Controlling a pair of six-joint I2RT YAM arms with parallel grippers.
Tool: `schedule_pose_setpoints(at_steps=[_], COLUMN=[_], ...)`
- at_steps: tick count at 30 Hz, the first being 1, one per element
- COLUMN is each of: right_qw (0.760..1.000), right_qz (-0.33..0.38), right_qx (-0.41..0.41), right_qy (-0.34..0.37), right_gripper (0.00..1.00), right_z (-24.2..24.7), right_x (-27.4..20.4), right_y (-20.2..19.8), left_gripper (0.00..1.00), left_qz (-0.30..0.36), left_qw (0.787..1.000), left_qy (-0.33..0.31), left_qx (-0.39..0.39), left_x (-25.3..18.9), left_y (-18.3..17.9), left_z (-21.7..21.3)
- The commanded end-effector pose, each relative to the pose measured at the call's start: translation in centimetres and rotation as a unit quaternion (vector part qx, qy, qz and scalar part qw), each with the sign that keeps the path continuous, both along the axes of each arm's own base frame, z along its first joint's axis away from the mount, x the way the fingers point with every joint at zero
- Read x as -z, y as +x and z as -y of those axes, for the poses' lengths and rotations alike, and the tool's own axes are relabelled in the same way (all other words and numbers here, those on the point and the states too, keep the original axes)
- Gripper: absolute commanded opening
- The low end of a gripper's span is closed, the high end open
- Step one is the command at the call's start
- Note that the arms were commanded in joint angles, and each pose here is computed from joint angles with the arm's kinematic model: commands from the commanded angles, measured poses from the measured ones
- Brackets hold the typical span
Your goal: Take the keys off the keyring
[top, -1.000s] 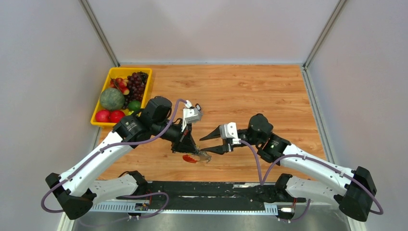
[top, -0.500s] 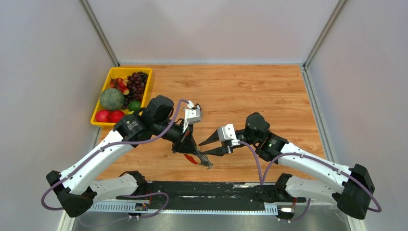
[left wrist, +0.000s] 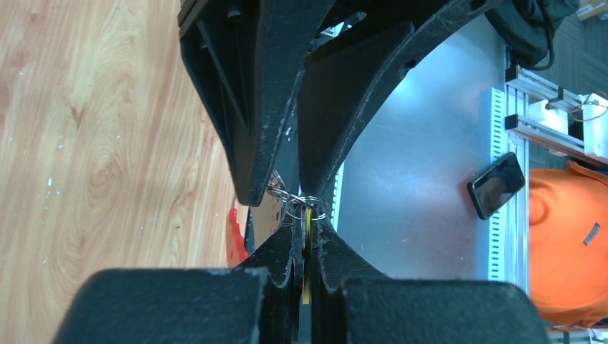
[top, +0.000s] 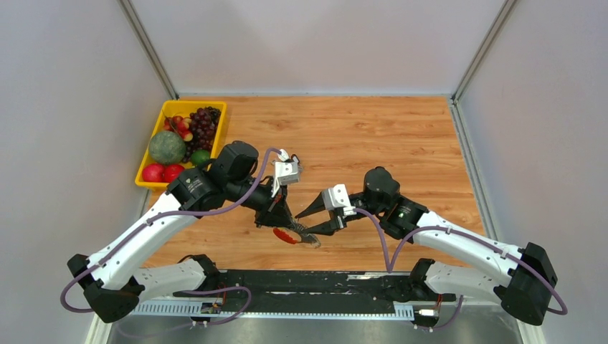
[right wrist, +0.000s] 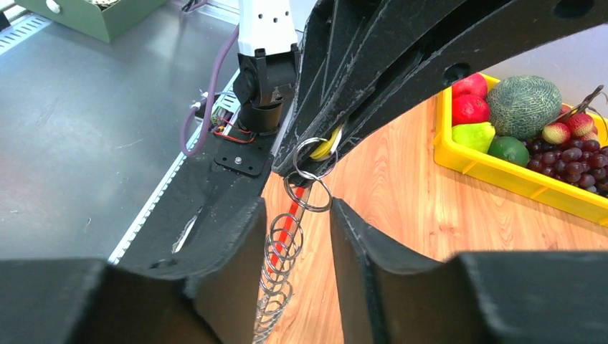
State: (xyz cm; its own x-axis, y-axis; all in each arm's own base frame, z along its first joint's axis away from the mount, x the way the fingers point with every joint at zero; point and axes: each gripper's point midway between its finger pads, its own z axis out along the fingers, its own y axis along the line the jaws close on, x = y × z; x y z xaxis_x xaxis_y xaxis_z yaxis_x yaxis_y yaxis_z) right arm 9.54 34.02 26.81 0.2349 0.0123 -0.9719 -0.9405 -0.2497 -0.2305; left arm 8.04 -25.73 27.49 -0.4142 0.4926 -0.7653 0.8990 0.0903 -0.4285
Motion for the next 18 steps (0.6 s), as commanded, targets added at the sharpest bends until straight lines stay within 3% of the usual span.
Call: schedule_pose_setpoints(at_steps=[1,12,18], right_qw=[1.0,1.0,1.0], right_qz=[0.003,0.009,0.009], right_qx=[-0.018,-0.016,-0.016], right_qy=[0.011,0.016,0.019], right_gripper=[0.46,0.47,0.32], right_z=[-0.41,-1.02,-0.63], right_x=[-1.2,-1.98,-1.98], right_y=[-0.61,-0.34,-0.66], left_gripper=[0.0,0.0,0.0], left_qz=[0.033,0.022,0.03], left_qw=[0.999,0.999,0.999], left_qy=[-0.028,-0.023,-0.021], left_qx=[0.015,0.035,0.03], left_x=[-2.0,-1.68,-1.72], left_y=[0.16,-0.61,-0.41], left_z=[0.44,0.78,0.66])
